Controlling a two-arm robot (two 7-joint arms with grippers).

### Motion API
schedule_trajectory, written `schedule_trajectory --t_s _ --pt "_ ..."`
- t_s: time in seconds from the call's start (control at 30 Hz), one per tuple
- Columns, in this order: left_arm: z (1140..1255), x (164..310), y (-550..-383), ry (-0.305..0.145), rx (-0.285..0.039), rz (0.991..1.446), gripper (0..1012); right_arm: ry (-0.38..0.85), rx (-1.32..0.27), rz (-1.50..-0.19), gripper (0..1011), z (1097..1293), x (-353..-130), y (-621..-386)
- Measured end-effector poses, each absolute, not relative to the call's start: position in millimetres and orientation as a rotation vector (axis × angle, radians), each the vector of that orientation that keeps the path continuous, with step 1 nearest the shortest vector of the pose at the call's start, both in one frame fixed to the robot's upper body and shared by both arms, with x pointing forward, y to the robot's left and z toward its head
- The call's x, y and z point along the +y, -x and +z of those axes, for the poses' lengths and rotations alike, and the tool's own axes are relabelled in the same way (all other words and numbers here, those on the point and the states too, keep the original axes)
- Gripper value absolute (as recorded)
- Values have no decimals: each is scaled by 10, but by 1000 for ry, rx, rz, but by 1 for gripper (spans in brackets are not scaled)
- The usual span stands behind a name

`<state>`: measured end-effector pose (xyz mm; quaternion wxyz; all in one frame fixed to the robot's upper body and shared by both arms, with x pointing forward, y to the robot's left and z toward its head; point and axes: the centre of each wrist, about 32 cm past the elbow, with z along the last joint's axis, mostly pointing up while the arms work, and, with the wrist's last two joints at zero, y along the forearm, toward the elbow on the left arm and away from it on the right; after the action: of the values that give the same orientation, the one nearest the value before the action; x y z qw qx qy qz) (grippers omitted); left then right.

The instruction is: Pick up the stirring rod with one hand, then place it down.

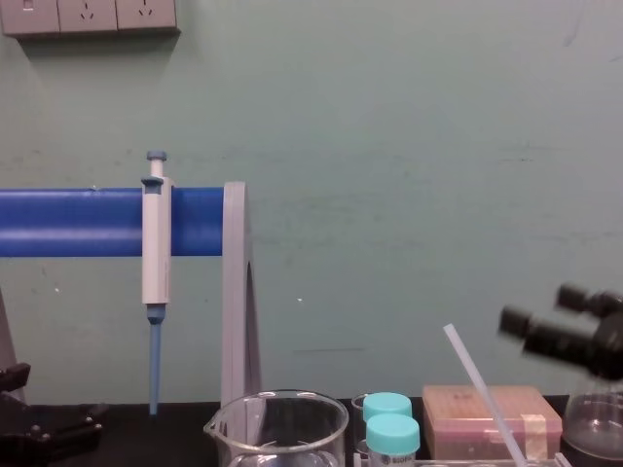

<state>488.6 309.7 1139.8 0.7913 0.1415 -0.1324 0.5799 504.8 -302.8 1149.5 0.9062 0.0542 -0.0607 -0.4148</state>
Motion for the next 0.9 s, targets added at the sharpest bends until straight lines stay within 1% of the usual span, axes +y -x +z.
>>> schedule_trajectory --t_s 0.03,0.07,0.1,0.13,0.17,0.2,0.23,0.27,0.43,0.6,0.9 --pt "11398 3097 -4886 -304 -285 1248 1000 -121 -138 -889 1003 11520 -3034 -5049" --pt "11398 3097 -4886 -304 -285 1248 1000 -129 -160 -960 1003 11559 -3055 -5045" --pt "11398 3097 -4886 -304 -285 1248 1000 -129 -169 -1003 1003 11573 -3065 -5038" --pt "11398 3097 -4886 -304 -285 1248 1000 -117 -174 -1085 1003 11585 -3085 -5022" --pt "11398 3097 -4886 -304 -285 1248 1000 -117 -174 -1085 1003 11585 -3085 -5022" --pt "11398 3097 -4886 -304 -285 1248 1000 -74 -152 -1181 1003 11580 -3110 -4998" --pt "11398 3097 -4886 -304 -285 1248 1000 -74 -152 -1181 1003 11580 -3110 -4998" --pt "11398 3097 -4886 -304 -285 1248 1000 -45 -127 -1216 1003 11564 -3122 -4984" --pt "11398 3097 -4886 -304 -285 1248 1000 37 -13 -1261 1003 11474 -3132 -4937" --pt "11398 3097 -4886 -305 -285 1248 1000 79 40 -1263 1003 11417 -3129 -4927" --pt "11398 3097 -4886 -305 -285 1248 1000 78 40 -1261 1003 11416 -3128 -4927"
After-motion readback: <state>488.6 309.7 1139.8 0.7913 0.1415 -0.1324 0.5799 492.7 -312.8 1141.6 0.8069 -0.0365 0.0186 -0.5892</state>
